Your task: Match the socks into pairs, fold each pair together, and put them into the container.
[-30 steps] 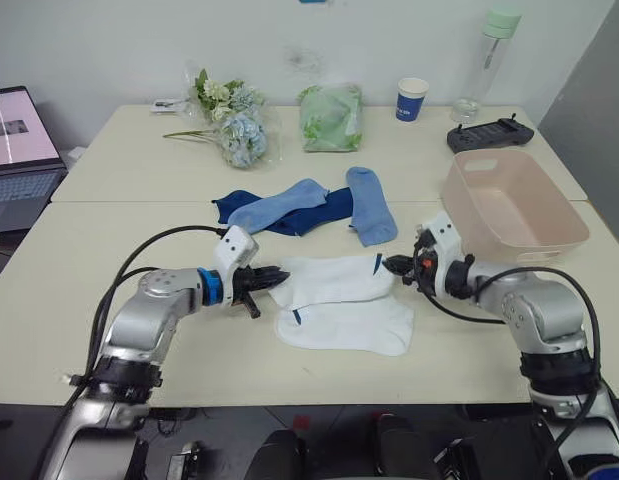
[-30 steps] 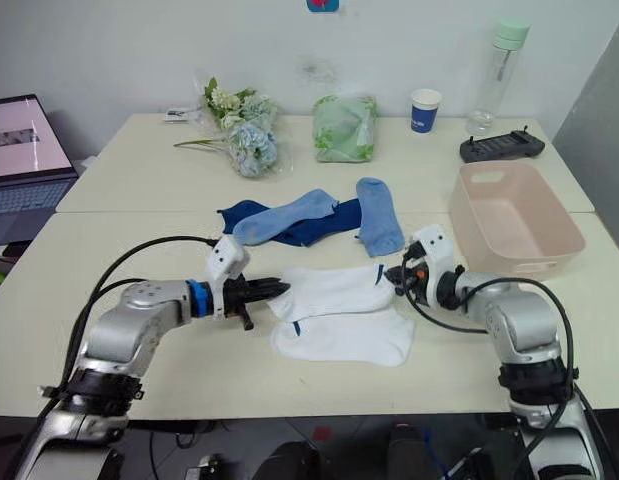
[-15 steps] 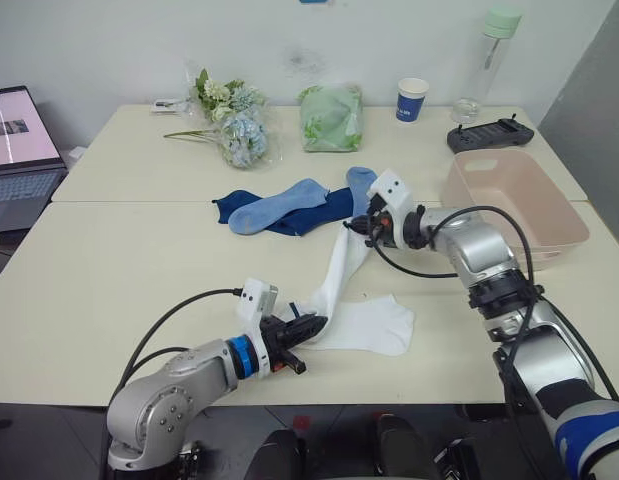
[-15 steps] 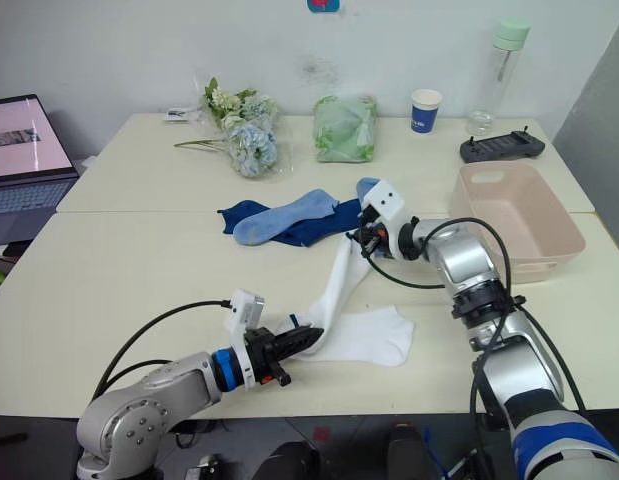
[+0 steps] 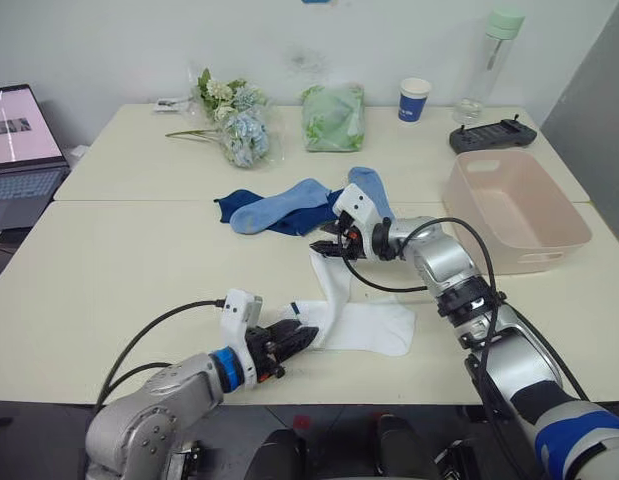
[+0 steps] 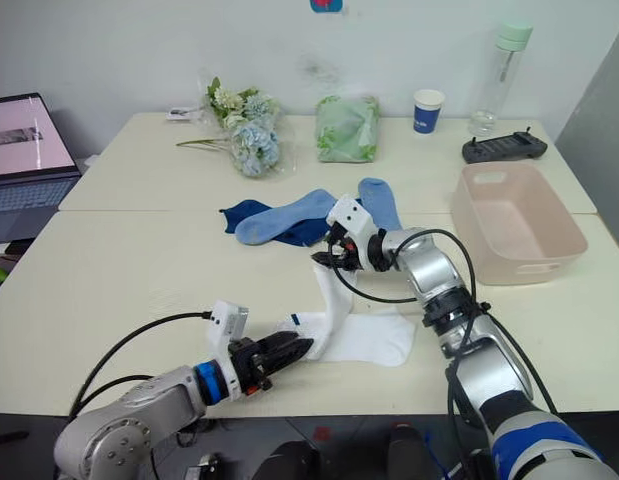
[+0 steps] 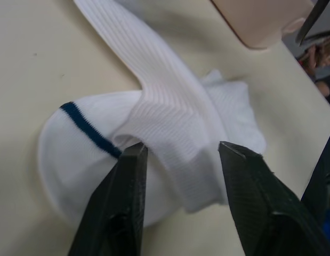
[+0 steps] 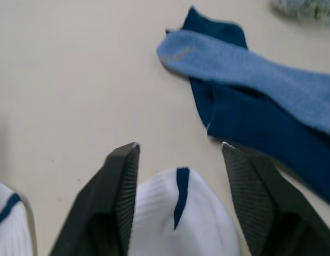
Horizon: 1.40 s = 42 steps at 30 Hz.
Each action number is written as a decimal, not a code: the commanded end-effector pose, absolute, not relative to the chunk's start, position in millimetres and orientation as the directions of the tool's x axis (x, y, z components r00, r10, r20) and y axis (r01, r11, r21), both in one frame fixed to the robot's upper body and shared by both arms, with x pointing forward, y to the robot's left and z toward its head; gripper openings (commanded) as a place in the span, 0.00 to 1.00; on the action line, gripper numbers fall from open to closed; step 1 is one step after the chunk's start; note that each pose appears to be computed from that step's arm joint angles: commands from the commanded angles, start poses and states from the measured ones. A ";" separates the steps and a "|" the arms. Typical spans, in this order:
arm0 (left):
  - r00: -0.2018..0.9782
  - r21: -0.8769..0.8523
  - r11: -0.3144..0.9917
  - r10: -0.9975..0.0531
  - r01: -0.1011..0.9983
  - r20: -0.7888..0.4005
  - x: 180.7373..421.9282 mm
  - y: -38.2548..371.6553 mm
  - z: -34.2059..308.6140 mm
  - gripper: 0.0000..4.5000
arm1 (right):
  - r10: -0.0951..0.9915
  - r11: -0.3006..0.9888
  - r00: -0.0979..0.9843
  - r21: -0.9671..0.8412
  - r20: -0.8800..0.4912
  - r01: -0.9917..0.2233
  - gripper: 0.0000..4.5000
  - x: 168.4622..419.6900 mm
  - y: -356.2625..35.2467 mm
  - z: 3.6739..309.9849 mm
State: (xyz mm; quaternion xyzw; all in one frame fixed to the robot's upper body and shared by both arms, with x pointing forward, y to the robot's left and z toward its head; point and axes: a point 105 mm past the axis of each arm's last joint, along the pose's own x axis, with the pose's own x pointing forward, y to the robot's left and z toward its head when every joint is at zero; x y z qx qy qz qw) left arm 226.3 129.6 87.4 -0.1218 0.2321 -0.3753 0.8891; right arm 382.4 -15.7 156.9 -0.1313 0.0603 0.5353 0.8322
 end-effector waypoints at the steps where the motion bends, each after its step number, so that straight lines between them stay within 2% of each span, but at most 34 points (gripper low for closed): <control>1: 0.567 -0.276 0.644 -0.762 0.713 -0.313 224.5 154.1 116.3 0.77 | 0.921 0.353 0.375 -0.180 -0.108 -0.918 0.69 360.7 -30.7 190.6; 4: 0.587 -0.211 0.649 -0.756 0.731 -0.289 241.2 169.6 133.3 0.98 | 0.920 0.319 0.355 -0.211 -0.165 -0.924 0.69 345.7 -44.9 183.2; 6: 0.638 -0.108 0.676 -0.728 0.729 -0.252 277.1 176.2 148.1 0.98 | 0.915 0.267 0.312 -0.198 -0.254 -0.943 0.69 325.8 -57.0 167.4; 9: 0.677 -0.029 0.698 -0.703 0.716 -0.219 313.2 175.8 158.7 0.98 | 0.908 0.244 0.285 -0.165 -0.308 -0.956 0.69 308.4 -61.7 155.7; 11: 0.688 0.004 0.703 -0.694 0.711 -0.210 326.9 174.6 161.1 0.98 | 0.904 0.243 0.280 -0.152 -0.323 -0.958 0.69 302.5 -61.6 152.4; 13: 0.667 0.060 0.670 -0.718 0.740 -0.198 366.0 150.4 159.3 0.98 | 0.889 0.243 0.279 -0.142 -0.364 -0.959 0.69 289.5 -56.8 137.7; 15: 0.629 0.105 0.623 -0.743 0.775 -0.230 387.7 128.4 151.4 0.98 | 0.905 0.205 0.250 -0.162 -0.345 -0.965 0.69 278.4 -48.1 136.6; 17: 0.600 0.113 0.594 -0.755 0.796 -0.265 399.1 117.9 139.7 0.98 | 0.937 0.132 0.194 -0.219 -0.290 -0.967 0.69 269.8 -37.5 146.3; 19: 0.574 0.110 0.568 -0.768 0.816 -0.284 410.0 102.7 132.9 0.98 | 0.929 -0.039 0.085 -0.324 -0.361 -0.945 0.69 257.1 -35.7 138.0; 23: 0.521 0.113 0.515 -0.788 0.850 -0.327 418.3 83.5 123.3 0.98 | 0.919 -0.128 0.028 -0.366 -0.394 -0.922 0.69 259.4 -31.7 132.7; 27: 0.499 0.129 0.492 -0.771 0.861 -0.395 420.5 82.2 110.0 0.98 | 0.895 -0.254 -0.046 -0.422 -0.445 -0.870 0.69 256.0 -27.4 125.2; 29: 0.476 0.122 0.473 -0.769 0.873 -0.427 418.7 82.8 103.6 0.98 | 0.869 -0.317 -0.049 -0.477 -0.493 -0.820 0.69 257.3 -24.6 116.4; 32: 0.475 0.110 0.477 -0.772 0.872 -0.423 419.3 81.8 102.5 0.85 | 0.848 -0.369 -0.035 -0.540 -0.529 -0.756 0.69 262.4 -19.6 104.9; 34: 0.466 0.109 0.468 -0.776 0.877 -0.426 418.7 81.2 102.2 0.70 | 0.858 -0.364 -0.036 -0.557 -0.513 -0.747 0.69 264.1 -17.0 103.7; 35: 0.462 0.108 0.463 -0.778 0.880 -0.425 418.3 80.7 102.4 0.63 | 0.864 -0.354 -0.032 -0.560 -0.503 -0.749 0.65 265.6 -16.1 104.0; 38: 0.458 0.108 0.459 -0.781 0.882 -0.424 418.1 80.1 102.8 0.43 | 0.859 -0.358 -0.015 -0.580 -0.511 -0.732 0.48 270.1 -16.9 100.8; 42: 0.462 0.112 0.461 -0.782 0.880 -0.418 418.6 79.6 103.8 0.15 | 0.889 -0.311 -0.015 -0.579 -0.457 -0.754 0.15 271.2 -18.0 109.8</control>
